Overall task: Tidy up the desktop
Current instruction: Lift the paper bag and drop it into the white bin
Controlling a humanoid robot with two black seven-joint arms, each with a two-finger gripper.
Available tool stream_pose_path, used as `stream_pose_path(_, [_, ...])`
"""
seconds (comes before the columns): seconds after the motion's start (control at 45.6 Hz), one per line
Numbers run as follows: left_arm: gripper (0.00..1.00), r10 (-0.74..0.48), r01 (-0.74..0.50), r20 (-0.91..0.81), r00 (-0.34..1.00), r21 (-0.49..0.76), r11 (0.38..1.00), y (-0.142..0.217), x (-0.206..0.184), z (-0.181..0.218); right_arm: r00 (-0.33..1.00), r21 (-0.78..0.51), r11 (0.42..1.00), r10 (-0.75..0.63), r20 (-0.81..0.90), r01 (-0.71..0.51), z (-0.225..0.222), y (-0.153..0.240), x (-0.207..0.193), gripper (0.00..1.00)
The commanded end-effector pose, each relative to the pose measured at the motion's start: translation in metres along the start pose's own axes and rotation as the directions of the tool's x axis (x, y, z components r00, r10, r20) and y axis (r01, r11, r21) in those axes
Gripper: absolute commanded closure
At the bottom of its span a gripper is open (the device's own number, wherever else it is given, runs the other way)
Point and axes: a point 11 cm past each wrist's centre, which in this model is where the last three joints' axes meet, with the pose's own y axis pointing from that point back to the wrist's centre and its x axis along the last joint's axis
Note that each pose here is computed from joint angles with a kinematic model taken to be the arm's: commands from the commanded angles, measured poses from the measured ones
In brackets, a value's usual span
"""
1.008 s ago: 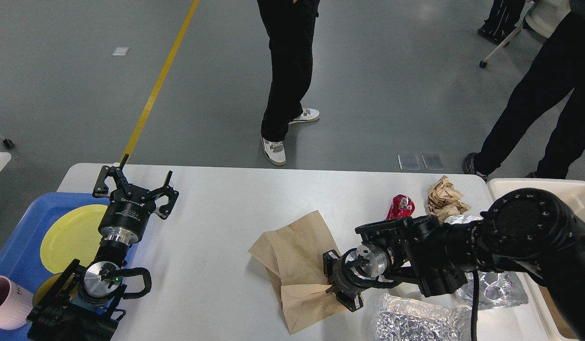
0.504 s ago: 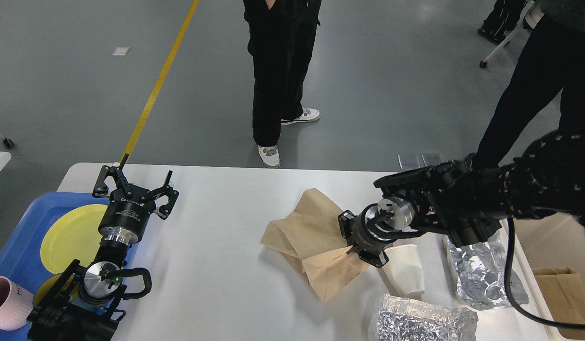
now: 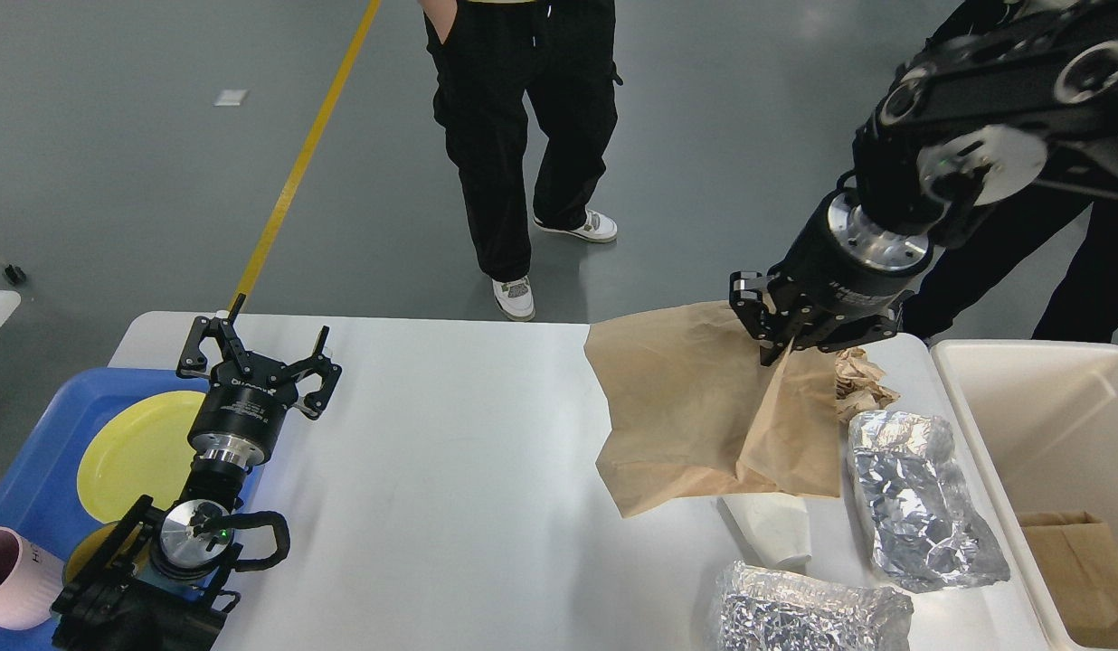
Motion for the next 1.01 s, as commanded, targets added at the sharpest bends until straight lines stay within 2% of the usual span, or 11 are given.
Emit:
stream_pose_path(0.0, [0.03, 0.0, 0.0, 0.0, 1.0, 0.0, 1.0, 0.0, 0.0, 0.0, 1.0, -0.057, 0.998, 0.014, -0.02, -0.015, 0.02, 0.021, -0.008, 1.0])
stream_pose_path(0.175, [0.03, 0.001, -0.001, 0.0, 1.0, 0.0, 1.0, 0.0, 0.0, 0.0, 1.0, -0.114, 0.993, 0.011, 0.023, -0.009, 0.043, 0.024, -0.013, 1.0])
stream_pose_path(0.285, [0.03, 0.0, 0.0, 0.0, 1.0, 0.0, 1.0, 0.0, 0.0, 0.0, 0.993, -0.171, 0.985, 0.054, 0.102, -0.036, 0.075, 0.026, -0.005, 1.0])
stream_pose_path(0.394, [0.03, 0.001, -0.001, 0.0, 1.0, 0.0, 1.0, 0.0, 0.0, 0.0, 0.958, -0.248, 0.963, 0.167, 0.235, -0.107, 0.135, 0.031, 0.012, 1.0])
stream_pose_path(0.504, [0.03, 0.001, -0.001, 0.0, 1.0, 0.0, 1.0, 0.0, 0.0, 0.0, 0.917, -0.288, 0.952, 0.203, 0.345, -0.102, 0.207, 0.015, 0.017, 1.0])
stream_pose_path(0.613, [0.03, 0.001, -0.001, 0.0, 1.0, 0.0, 1.0, 0.0, 0.0, 0.0, 0.851, -0.363, 0.92, 0.305, 0.427, -0.147, 0.281, 0.01, 0.025, 1.0])
stream_pose_path(0.767, [0.03, 0.0, 0.0, 0.0, 1.0, 0.0, 1.0, 0.0, 0.0, 0.0, 0.731, -0.502, 0.852, 0.438, 0.524, -0.151, 0.373, -0.037, 0.013, 1.0])
stream_pose_path(0.986, [0.03, 0.0, 0.0, 0.0, 1.0, 0.0, 1.0, 0.0, 0.0, 0.0, 0.639, -0.603, 0.787, 0.532, 0.555, -0.131, 0.43, -0.126, -0.019, 1.0])
